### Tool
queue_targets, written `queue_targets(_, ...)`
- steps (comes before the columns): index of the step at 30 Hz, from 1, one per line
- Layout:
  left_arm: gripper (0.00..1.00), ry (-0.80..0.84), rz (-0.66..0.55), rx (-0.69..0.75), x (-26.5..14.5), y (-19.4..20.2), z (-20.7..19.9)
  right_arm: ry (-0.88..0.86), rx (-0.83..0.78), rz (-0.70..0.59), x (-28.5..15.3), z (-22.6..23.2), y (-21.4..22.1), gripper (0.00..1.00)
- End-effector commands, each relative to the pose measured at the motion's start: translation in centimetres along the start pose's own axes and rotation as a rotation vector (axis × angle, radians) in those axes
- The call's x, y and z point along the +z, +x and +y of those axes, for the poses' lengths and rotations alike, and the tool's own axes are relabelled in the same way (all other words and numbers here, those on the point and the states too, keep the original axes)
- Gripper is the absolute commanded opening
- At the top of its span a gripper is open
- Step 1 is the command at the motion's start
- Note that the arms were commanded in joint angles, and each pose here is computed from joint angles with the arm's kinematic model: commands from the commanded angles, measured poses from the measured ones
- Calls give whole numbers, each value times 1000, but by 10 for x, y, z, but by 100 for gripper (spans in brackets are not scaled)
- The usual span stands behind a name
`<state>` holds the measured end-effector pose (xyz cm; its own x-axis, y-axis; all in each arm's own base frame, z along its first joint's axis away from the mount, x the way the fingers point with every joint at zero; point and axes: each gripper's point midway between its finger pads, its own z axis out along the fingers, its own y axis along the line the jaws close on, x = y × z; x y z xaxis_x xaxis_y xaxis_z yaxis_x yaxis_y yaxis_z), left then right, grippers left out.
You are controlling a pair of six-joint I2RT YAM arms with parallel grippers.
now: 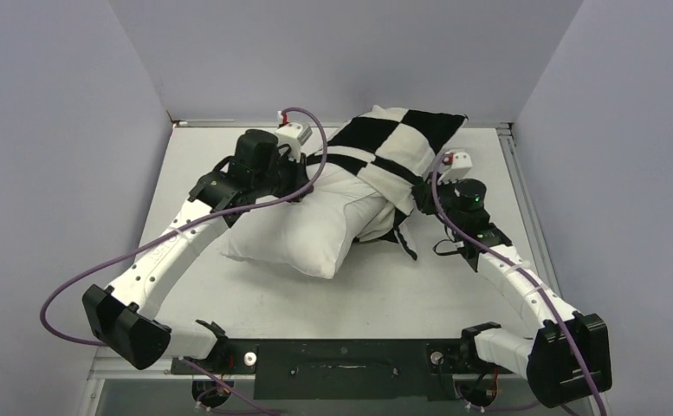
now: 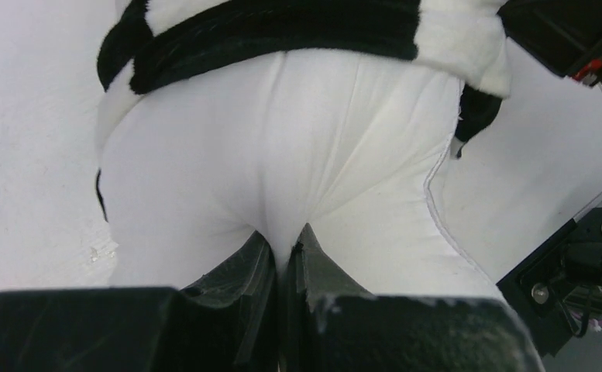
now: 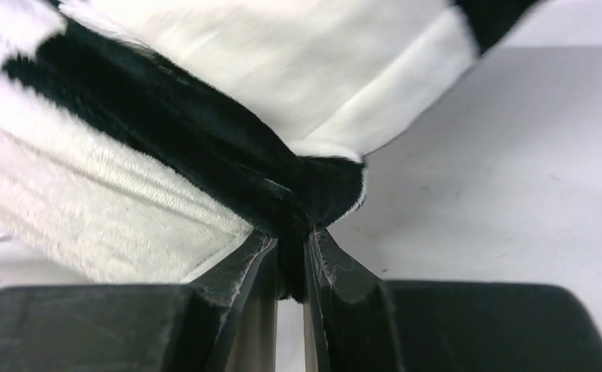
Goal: Remove the pillowcase from the pillow
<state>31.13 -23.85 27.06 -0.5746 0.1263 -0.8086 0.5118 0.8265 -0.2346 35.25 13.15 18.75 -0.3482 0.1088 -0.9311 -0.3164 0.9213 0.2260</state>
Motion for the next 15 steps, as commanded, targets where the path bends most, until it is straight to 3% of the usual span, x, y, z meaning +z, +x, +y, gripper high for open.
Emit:
queue_targets(1,0,0,-171,52,-68,-58,11,331,58,-88,-19,-83,-51,5)
queue_targets(10,0,51,-142,106,-104,-47,16,454,193,-98,-25,-123,-87,5)
queue_targets(15,0,119,-59,128,-98,-9,8,334,229,-62,-19,-101,-77,5)
